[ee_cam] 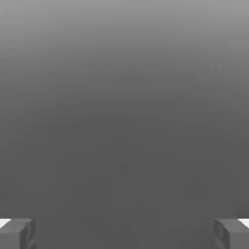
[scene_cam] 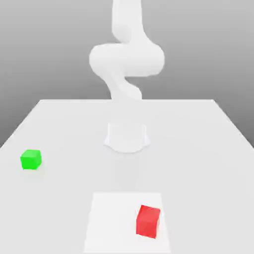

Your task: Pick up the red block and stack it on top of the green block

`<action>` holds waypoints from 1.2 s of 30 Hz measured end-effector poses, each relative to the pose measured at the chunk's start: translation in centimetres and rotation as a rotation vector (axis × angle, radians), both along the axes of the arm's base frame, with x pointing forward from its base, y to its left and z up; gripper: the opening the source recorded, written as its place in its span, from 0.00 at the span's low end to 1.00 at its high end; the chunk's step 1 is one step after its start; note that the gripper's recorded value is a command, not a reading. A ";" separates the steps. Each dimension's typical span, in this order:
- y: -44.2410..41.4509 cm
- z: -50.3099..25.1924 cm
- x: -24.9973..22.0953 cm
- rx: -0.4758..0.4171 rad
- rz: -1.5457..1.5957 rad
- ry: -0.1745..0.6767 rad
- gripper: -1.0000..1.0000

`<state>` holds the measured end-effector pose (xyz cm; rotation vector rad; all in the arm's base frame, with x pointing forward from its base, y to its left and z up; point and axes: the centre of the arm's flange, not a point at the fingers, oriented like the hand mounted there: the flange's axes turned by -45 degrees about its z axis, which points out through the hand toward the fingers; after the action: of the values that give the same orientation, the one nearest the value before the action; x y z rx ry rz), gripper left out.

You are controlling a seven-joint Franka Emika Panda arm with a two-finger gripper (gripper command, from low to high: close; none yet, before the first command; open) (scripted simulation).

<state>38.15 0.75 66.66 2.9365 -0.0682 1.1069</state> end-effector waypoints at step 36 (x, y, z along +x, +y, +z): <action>4.6 -51.0 5.2 0.113 -0.245 0.712 0.00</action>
<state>43.34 5.31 15.64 3.1071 -0.4742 0.0031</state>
